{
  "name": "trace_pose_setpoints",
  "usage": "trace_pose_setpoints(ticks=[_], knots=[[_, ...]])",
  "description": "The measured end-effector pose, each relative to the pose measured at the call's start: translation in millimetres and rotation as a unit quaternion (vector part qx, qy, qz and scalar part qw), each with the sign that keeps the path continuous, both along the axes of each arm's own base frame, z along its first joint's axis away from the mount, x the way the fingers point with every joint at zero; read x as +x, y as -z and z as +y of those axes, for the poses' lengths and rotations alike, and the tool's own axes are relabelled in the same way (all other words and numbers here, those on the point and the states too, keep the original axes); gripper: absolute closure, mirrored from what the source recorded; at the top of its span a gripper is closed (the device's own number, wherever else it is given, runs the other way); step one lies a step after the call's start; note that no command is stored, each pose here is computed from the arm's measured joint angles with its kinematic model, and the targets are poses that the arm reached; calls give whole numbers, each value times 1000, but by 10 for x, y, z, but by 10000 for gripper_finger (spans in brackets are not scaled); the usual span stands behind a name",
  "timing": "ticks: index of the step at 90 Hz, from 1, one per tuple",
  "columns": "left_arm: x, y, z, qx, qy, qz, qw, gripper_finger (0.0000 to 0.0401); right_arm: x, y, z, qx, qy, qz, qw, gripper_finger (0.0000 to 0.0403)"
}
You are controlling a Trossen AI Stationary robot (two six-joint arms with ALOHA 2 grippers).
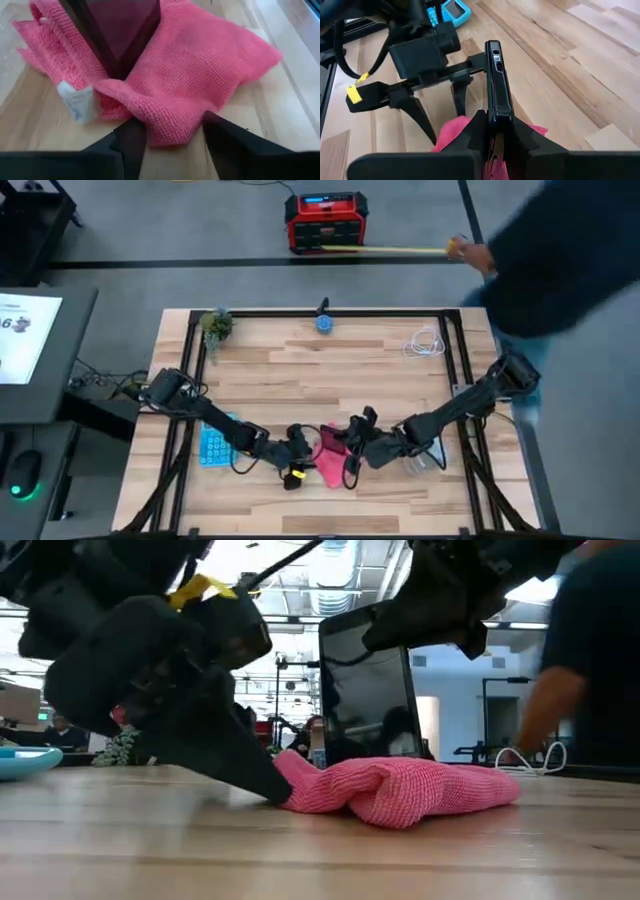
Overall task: Apply microfiber cloth
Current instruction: Wipe the black cellphone with the pink microfiber cloth
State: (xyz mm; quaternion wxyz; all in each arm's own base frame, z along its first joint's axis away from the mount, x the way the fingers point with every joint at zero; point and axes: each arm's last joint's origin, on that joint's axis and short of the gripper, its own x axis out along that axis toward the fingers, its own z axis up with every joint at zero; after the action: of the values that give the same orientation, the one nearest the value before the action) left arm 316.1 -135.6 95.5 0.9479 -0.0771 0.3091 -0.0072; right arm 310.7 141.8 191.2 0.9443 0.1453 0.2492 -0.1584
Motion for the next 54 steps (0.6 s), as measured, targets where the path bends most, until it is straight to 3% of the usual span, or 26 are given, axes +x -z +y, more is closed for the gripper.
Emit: trace_pose_setpoints(ticks=[23,54], knots=[[169,-119,63,-11,-6,-20,1000,388,0,5,-5,-5,4,1,1000,379],[341,-292,228,-23,-50,-118,991,400,1,70,-89,1,26,-30,999,379]])
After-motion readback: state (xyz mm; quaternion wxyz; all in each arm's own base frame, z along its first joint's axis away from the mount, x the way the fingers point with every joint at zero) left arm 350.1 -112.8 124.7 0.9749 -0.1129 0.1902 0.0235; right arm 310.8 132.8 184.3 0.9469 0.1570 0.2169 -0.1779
